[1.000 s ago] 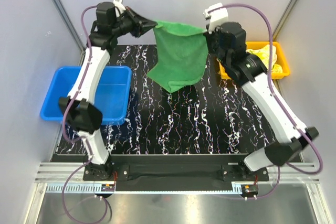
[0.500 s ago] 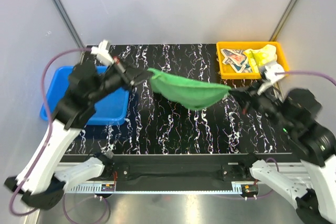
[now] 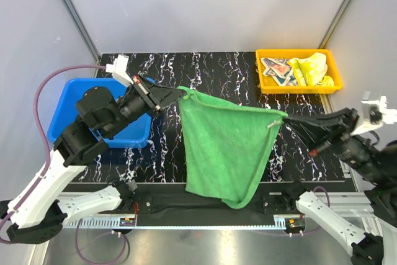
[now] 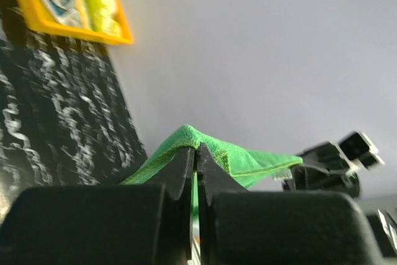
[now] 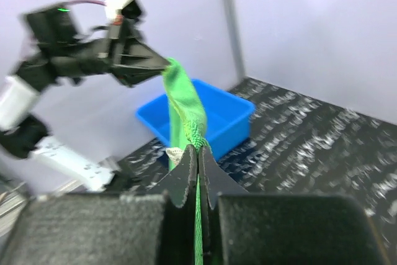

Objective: Fold and stack the towels
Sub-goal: Flatten out the crumpled towel

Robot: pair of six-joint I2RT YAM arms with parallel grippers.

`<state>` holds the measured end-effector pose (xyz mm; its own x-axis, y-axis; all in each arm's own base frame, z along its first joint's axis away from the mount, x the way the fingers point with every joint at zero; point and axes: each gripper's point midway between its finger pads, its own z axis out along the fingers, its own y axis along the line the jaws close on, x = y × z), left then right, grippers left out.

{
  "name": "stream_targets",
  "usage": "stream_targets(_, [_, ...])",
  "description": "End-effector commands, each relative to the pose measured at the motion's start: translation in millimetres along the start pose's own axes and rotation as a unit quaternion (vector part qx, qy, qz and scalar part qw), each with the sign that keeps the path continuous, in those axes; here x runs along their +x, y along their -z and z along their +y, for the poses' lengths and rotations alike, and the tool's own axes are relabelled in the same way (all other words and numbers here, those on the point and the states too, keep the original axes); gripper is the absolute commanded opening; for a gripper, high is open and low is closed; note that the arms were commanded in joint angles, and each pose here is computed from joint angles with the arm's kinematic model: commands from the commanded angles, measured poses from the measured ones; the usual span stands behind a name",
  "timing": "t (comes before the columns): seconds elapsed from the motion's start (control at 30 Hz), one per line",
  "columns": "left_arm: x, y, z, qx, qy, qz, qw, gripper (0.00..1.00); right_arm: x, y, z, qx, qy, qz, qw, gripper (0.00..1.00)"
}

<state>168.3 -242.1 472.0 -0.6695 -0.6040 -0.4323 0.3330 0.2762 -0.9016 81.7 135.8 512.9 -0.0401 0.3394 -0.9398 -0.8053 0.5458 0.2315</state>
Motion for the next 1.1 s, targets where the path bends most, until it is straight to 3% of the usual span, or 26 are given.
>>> stream_targets(0.0, [-40.6, -0.8, 10.5, -0.059, -0.041, -0.096, 0.993, 0.0, 24.1, -26.6, -61.3, 0.118, 0.017, 0.021, 0.993, 0.0])
stream_targets(0.13, [-82.7, -13.4, 27.2, -0.137, -0.125, -0.169, 0.968, 0.0, 50.6, -50.5, -146.7, 0.276, 0.089, 0.056, 0.955, 0.0])
stream_targets(0.2, [-100.8, -40.9, 64.2, -0.197, -0.136, -0.174, 0.955, 0.0, 73.4, -72.7, -173.8, 0.301, 0.108, 0.085, 0.944, 0.0])
stream_targets(0.27, [-102.8, -70.0, 81.9, -0.186, -0.119, -0.137, 0.966, 0.0, 72.7, -94.6, -189.0, 0.308, 0.138, 0.08, 0.938, 0.0])
stream_targets(0.33, [-119.5, -98.2, 129.4, -0.212, -0.104, -0.13, 0.963, 0.0, 92.1, -127.5, -214.4, 0.312, 0.158, 0.105, 0.931, 0.0])
stream_targets(0.37, [-126.2, -110.4, 132.8, -0.199, -0.105, -0.132, 0.965, 0.0, 96.7, -138.1, -223.3, 0.315, 0.161, 0.11, 0.929, 0.0])
stream_targets(0.4, [-135.9, -128.2, 170.7, -0.232, -0.102, -0.127, 0.959, 0.0, 120.2, -151.4, -250.2, 0.328, 0.159, 0.138, 0.921, 0.0])
stream_targets(0.47, [-148.4, -153.3, 189.4, -0.229, -0.111, -0.117, 0.96, 0.0, 131.2, -173.4, -271.9, 0.321, 0.149, 0.133, 0.926, 0.0])
stream_targets(0.5, [-157.5, -171.8, 219.3, -0.241, -0.11, -0.107, 0.958, 0.0, 149.4, -182.4, -301.6, 0.333, 0.143, 0.145, 0.921, 0.0])
stream_targets(0.57, [-163.6, -199.5, 240.8, -0.214, -0.114, -0.086, 0.966, 0.0, 160.0, -196.7, -326.6, 0.334, 0.133, 0.148, 0.921, 0.0])
stream_targets(0.6, [-172.2, -206.2, 257.0, -0.217, -0.108, -0.083, 0.967, 0.0, 186.6, -203.9, -349.1, 0.341, 0.125, 0.173, 0.915, 0.0])
stream_targets(0.67, [-175.0, -237.4, 298.3, -0.221, -0.097, -0.054, 0.969, 0.0, 185.1, -212.2, -379.7, 0.352, 0.12, 0.165, 0.914, 0.0])
stream_targets(0.7, [-193.0, -248.7, 297.7, -0.209, -0.103, -0.063, 0.97, 0.0, 213.1, -216.4, -402.2, 0.355, 0.107, 0.191, 0.909, 0.0])
stream_targets(0.77, [-186.5, -272.1, 351.8, -0.226, -0.092, -0.033, 0.969, 0.0, 207.0, -226.1, -431.1, 0.357, 0.098, 0.18, 0.911, 0.0])
stream_targets(0.83, [-205.8, -286.5, 351.9, -0.204, -0.094, -0.038, 0.974, 0.0, 243.2, -230.0, -461.7, 0.355, 0.085, 0.21, 0.907, 0.0])
stream_targets(0.87, [-201.2, -295.4, 383.7, -0.212, -0.084, -0.028, 0.973, 0.07, 233.1, -234.9, -474.8, 0.359, 0.088, 0.199, 0.908, 0.01])
stream_targets(0.93, [-215.3, -301.4, 387.0, -0.195, -0.09, -0.035, 0.976, 0.15, 264.3, -236.1, -497.5, 0.357, 0.075, 0.226, 0.903, 0.06])
stream_targets(0.97, [-216.9, -302.7, 388.4, -0.189, -0.094, -0.032, 0.977, 0.18, 252.5, -244.0, -505.2, 0.357, 0.081, 0.215, 0.905, 0.09])
stream_targets(1.0, [-219.9, -301.4, 390.7, -0.189, -0.098, -0.032, 0.977, 0.28, 270.9, -239.8, -519.7, 0.365, 0.072, 0.23, 0.899, 0.13])
stream_targets(1.07, [-219.9, -294.4, 395.0, -0.204, -0.117, -0.027, 0.972, 0.42, 265.3, -237.1, -531.5, 0.388, 0.067, 0.233, 0.889, 0.25])
